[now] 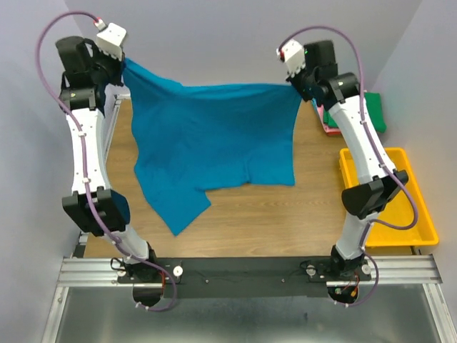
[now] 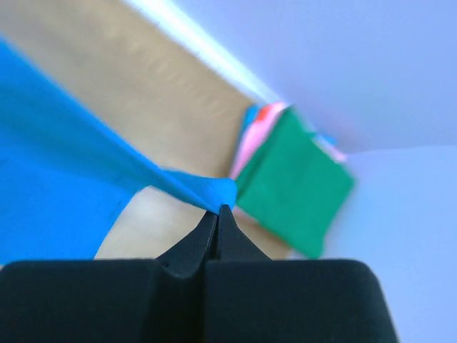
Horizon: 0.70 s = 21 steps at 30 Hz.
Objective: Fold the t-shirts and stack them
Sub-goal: Flatten out the tshirt
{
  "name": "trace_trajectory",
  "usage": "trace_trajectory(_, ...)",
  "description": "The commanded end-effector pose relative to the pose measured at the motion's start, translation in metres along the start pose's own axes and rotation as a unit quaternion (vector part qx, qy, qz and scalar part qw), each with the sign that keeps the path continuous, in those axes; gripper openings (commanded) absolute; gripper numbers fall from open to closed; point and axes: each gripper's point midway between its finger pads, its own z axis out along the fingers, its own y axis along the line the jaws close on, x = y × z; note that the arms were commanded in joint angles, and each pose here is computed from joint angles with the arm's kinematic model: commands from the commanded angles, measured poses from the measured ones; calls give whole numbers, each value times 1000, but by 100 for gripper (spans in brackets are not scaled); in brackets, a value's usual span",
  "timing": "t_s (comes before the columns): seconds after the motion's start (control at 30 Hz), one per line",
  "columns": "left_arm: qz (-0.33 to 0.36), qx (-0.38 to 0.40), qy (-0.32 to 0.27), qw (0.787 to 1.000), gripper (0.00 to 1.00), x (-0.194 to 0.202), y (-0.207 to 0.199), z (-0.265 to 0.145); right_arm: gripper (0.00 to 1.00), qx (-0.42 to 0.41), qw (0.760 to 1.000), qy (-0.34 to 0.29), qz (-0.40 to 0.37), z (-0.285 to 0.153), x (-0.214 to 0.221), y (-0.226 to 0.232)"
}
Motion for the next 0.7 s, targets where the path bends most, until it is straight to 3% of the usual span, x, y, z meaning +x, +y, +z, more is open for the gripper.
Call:
trace_trajectory(0.0, 3, 2, -82, 997, 0, -50, 2, -31, 1, 137, 989, -47, 1, -34, -36, -68)
trace_trajectory(0.13, 32, -39, -159, 986, 0, -103, 1, -84, 1, 203, 973, -109, 13, -87, -62, -104)
trace_trajectory(0.23, 61, -84, -233, 967, 0, -153, -10, -150, 1, 242, 957, -157, 24, -137, -75, -124)
trace_trajectory(0.4, 74, -145, -303, 939, 0, -194, -23, -229, 1, 289, 925, -243, 52, -232, -83, -147)
trace_trajectory(0.67, 122, -242, -426, 863, 0, -245, -71, -389, 1, 324, 865, -374, 77, -372, -70, -155)
